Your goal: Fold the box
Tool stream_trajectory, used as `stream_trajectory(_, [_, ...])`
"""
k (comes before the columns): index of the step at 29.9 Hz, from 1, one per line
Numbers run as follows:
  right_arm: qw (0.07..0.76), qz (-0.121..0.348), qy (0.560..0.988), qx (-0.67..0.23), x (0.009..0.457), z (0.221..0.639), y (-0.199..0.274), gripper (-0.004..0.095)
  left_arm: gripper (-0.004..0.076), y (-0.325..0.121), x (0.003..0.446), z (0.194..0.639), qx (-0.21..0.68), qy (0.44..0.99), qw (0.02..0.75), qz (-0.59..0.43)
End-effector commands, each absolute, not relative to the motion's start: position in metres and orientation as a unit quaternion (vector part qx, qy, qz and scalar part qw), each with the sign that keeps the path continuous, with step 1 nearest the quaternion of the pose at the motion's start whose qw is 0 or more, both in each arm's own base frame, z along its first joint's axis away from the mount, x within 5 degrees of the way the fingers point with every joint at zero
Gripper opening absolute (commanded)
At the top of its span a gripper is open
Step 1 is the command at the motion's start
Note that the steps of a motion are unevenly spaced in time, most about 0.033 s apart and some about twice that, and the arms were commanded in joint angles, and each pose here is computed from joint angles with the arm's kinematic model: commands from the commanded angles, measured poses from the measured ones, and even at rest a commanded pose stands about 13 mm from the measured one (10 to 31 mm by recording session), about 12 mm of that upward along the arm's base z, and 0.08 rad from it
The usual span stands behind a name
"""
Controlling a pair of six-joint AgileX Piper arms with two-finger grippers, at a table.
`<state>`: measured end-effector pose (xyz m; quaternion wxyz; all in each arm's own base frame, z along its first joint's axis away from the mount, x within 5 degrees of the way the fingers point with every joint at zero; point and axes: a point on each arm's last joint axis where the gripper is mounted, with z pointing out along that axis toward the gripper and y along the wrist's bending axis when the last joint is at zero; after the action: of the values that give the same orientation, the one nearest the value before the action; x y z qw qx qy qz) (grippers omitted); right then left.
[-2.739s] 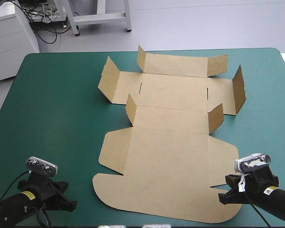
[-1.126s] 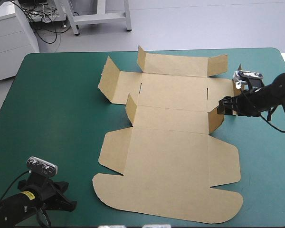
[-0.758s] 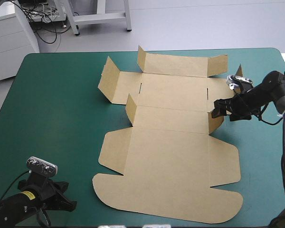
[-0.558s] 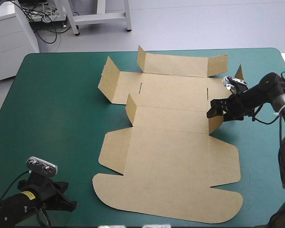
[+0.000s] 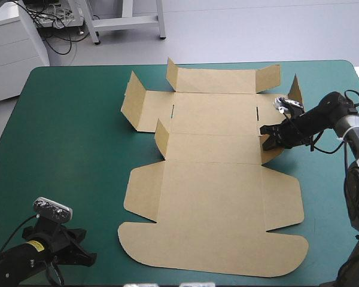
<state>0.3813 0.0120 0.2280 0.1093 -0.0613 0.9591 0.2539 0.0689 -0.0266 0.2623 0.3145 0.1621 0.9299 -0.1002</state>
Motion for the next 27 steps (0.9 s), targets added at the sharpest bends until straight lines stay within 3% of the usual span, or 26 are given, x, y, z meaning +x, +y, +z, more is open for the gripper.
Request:
stream_trajectory(1, [0.143,0.252,0.951,-0.109,0.380,0.271,0.017,-0.0014,-0.0032,-0.028,0.073,0.272,0.157,0.920,0.342,-0.108])
stream_trajectory(9, [0.204,0.148,0.943,-0.215,0.393,0.328,0.036,-0.0023,-0.0032,-0.028,0.073,0.272,0.157,0.920,0.342,-0.108])
stream_trajectory(18, [0.365,0.074,0.824,-0.426,0.400,0.387,0.092,-0.0023,-0.0032,-0.028,0.073,0.272,0.157,0.920,0.342,-0.108])
stream_trajectory(27, [0.395,0.029,0.742,-0.541,0.400,0.391,0.118,-0.0023,-0.0032,-0.028,0.073,0.272,0.154,0.921,0.341,-0.108])
